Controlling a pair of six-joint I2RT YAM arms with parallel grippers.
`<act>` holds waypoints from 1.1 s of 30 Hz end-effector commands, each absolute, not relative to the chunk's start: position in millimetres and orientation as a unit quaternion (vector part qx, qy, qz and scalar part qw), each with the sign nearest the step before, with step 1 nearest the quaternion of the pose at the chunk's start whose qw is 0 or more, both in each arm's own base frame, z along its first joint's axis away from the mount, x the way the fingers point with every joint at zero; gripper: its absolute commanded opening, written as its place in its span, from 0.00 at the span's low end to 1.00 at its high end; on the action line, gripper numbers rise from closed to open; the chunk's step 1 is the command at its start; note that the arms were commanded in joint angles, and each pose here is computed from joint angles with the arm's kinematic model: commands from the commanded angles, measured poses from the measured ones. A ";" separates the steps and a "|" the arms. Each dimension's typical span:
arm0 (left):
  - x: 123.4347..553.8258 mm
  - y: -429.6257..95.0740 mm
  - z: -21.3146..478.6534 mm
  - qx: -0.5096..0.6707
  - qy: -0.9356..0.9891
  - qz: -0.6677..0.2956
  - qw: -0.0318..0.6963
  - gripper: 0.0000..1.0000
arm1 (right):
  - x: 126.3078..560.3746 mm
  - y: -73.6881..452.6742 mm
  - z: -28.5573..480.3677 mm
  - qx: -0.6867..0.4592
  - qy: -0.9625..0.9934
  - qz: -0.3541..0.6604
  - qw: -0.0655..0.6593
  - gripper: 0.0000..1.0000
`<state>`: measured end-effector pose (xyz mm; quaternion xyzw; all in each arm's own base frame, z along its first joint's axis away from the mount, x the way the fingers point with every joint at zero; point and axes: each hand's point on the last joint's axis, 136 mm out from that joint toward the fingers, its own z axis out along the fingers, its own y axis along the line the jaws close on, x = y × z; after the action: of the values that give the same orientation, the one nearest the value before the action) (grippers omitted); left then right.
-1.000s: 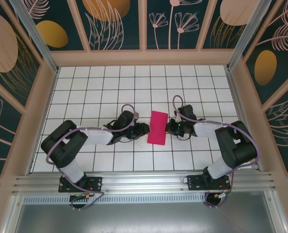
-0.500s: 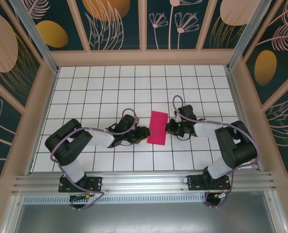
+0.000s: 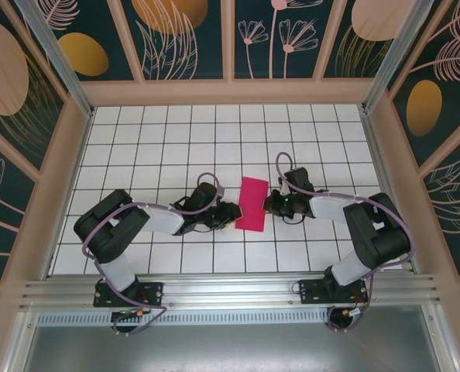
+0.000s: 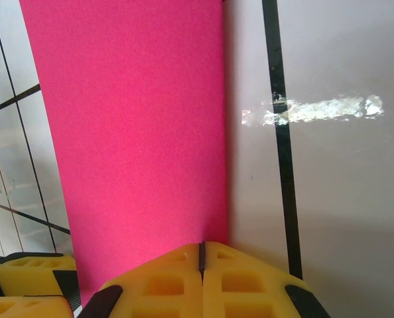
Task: Fold a paper plane with a square sheet of paper (pick it up from the middle)
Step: Fold the triangle a second time at the center of the table.
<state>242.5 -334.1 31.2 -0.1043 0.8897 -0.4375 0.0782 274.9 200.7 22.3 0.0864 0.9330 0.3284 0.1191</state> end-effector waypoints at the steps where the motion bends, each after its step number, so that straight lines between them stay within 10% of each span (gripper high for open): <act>1: 246.8 -344.8 44.5 -0.085 0.882 -0.456 0.087 0.33 | 274.8 197.4 21.1 0.088 0.932 0.328 0.123 0.03; 19: 280.2 -374.3 49.8 -0.038 0.889 -0.442 0.112 0.40 | 284.0 199.3 46.9 0.077 0.922 0.347 0.152 0.06; 33: 306.4 -372.7 59.0 -0.035 0.885 -0.446 0.125 0.33 | 257.0 180.4 83.1 0.065 0.907 0.336 0.244 0.32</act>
<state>302.3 -371.6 56.9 -0.0463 0.8862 -0.4435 0.1260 270.6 179.8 85.1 0.0736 0.9084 0.3374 0.2357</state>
